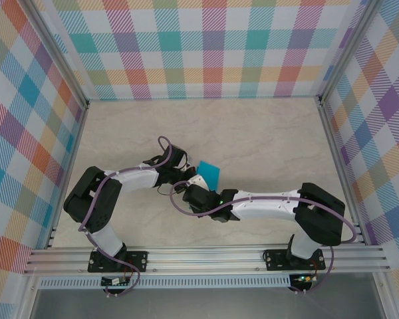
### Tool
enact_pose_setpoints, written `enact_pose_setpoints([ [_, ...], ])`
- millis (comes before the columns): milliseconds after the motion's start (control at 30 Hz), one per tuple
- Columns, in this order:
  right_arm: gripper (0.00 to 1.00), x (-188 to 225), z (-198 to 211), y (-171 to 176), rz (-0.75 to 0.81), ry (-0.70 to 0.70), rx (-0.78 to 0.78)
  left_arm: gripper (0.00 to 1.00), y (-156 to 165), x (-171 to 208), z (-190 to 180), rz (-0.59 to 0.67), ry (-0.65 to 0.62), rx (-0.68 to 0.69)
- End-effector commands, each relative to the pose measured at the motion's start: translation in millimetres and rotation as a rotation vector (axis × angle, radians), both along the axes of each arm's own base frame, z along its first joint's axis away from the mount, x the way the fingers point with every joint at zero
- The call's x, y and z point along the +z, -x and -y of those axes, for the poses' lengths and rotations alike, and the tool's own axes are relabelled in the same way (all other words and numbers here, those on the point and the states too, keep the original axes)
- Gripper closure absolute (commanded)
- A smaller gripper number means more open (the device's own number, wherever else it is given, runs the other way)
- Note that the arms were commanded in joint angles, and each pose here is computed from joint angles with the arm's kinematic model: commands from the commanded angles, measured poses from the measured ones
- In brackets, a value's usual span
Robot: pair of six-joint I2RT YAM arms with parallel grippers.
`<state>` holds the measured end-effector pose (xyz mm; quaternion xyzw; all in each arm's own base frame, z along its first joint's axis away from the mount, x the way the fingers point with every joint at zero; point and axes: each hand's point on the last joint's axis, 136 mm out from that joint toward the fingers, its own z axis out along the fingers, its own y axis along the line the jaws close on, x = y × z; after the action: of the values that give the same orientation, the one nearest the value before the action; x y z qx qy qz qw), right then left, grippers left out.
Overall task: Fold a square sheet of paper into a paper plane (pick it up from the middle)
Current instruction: Fold the triangle a second time at the center of the table.
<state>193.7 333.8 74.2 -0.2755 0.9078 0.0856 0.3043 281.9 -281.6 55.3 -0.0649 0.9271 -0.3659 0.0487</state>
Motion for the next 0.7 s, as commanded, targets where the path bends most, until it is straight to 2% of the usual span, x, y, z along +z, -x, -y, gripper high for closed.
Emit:
enact_pose_setpoints([
  [0,0.71,8,10,-1,0.004,-0.003,-0.006,1.00,-6,12,-3,0.015,0.003,0.018],
  [467,0.92,4,5,3,-0.100,-0.067,0.029,1.00,-10,18,-2,0.028,0.008,0.028],
  [500,0.93,5,6,2,-0.107,-0.076,0.027,0.98,-10,17,-3,0.026,0.000,0.031],
  [533,0.94,6,6,2,-0.119,-0.090,0.028,0.89,-10,18,-5,0.030,-0.009,0.033],
  [600,0.95,9,7,3,-0.140,-0.126,0.033,0.80,-10,21,-8,0.042,-0.023,0.042],
  [667,0.95,10,9,2,-0.167,-0.161,0.035,0.66,-12,24,-13,0.060,-0.044,0.061],
])
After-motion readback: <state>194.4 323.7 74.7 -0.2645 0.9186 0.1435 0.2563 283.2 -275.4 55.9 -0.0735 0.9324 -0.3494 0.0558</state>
